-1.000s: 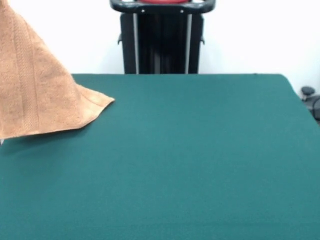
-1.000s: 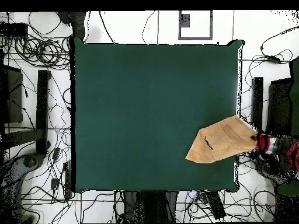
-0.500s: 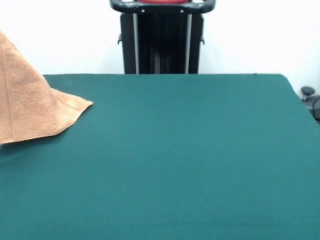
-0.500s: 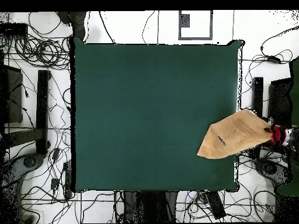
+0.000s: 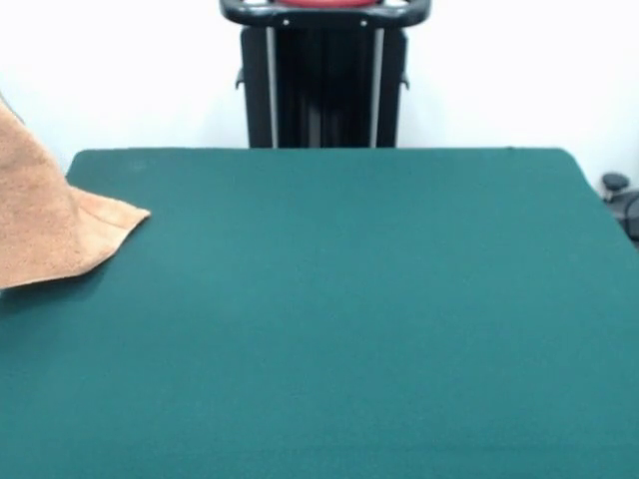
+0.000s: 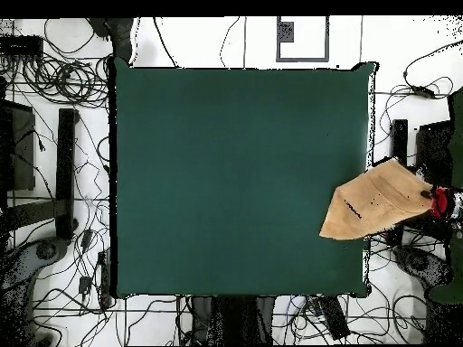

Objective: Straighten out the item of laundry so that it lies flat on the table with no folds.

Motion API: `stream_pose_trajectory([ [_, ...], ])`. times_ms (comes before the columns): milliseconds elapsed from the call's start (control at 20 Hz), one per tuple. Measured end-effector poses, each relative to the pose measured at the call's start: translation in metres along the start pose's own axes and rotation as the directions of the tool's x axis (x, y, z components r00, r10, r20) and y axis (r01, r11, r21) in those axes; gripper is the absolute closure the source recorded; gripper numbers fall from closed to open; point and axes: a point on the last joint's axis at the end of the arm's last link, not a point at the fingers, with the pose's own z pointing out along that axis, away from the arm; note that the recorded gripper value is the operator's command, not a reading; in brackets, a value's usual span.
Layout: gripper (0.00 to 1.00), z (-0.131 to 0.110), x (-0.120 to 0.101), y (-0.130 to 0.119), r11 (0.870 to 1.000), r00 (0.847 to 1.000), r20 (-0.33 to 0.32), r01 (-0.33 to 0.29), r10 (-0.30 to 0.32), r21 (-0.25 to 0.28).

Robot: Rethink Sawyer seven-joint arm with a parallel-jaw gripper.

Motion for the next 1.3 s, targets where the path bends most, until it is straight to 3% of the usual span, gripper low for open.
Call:
stream_pose_trajectory([
  [300,1.00,-0.028,-0.008,-0.007,0.998,1.000,0.016,0.019,-0.020,0.053],
  [600,1.00,-0.037,-0.033,-0.028,0.997,0.998,0.008,0.059,-0.059,0.057],
  [750,1.00,-0.026,-0.047,-0.043,0.995,0.996,-0.011,0.093,-0.093,0.020],
  [1300,1.00,0.024,-0.061,-0.065,0.985,0.987,-0.023,0.157,-0.159,-0.068],
])
